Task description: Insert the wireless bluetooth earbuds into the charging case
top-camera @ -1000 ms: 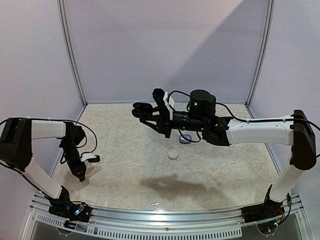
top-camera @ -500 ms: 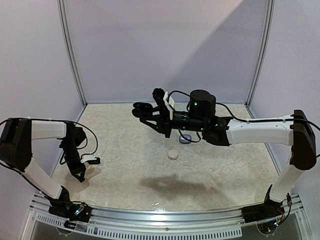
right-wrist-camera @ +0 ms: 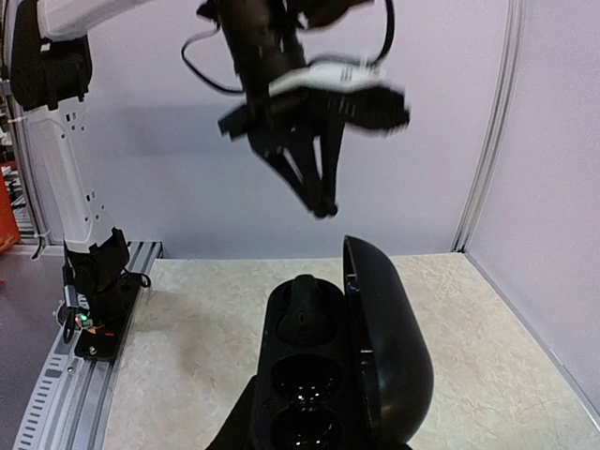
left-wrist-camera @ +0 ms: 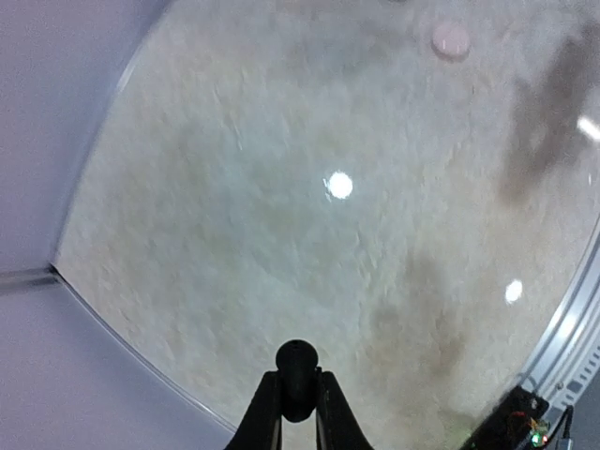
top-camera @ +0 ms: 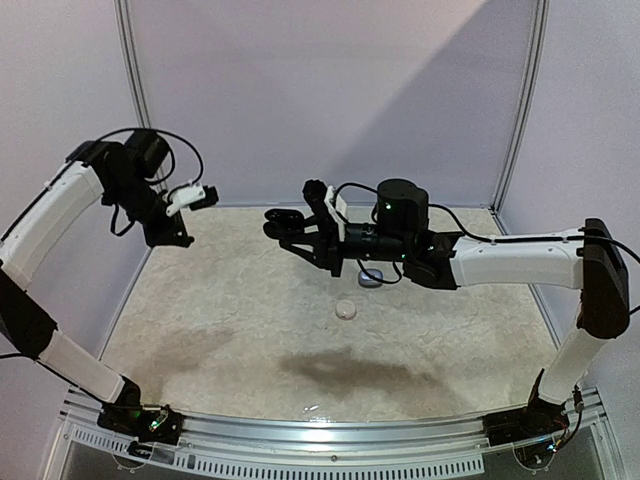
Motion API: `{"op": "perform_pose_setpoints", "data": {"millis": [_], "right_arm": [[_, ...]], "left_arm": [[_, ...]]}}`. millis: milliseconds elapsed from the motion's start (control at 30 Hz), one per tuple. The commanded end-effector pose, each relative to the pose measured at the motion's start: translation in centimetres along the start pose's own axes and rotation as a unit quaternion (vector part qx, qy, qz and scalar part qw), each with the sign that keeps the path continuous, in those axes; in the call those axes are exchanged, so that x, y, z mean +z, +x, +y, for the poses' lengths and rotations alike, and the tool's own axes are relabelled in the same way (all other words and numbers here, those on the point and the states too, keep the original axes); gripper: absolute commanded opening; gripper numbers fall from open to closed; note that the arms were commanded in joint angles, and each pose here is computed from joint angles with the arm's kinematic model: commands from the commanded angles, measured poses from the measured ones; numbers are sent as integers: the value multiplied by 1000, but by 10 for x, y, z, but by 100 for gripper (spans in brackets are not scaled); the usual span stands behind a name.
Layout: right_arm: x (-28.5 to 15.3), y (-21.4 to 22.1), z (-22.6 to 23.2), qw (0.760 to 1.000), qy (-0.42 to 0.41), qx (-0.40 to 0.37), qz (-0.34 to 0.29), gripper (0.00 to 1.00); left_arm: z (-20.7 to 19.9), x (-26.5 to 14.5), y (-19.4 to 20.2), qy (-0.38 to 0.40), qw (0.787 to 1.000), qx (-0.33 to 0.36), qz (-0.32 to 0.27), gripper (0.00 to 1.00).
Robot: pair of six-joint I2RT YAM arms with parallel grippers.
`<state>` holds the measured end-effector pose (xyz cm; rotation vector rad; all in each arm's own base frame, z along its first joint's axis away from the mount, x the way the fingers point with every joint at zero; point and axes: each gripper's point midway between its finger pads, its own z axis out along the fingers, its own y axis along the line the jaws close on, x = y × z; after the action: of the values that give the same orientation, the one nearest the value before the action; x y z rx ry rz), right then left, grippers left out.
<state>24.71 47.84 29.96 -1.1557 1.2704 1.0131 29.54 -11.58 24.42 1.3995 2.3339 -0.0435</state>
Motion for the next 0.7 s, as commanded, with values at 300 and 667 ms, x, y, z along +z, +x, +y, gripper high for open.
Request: {"op": "perform_pose_setpoints", "data": {"millis": [300, 667], "right_arm": [[34, 14, 3, 997, -69, -11, 20, 9], [39, 13, 0, 997, -68, -10, 19, 10]], "left_arm": [[-101, -98, -67, 85, 988, 123, -36, 0], [-150, -83, -80, 124, 967, 223, -18, 0]]}}
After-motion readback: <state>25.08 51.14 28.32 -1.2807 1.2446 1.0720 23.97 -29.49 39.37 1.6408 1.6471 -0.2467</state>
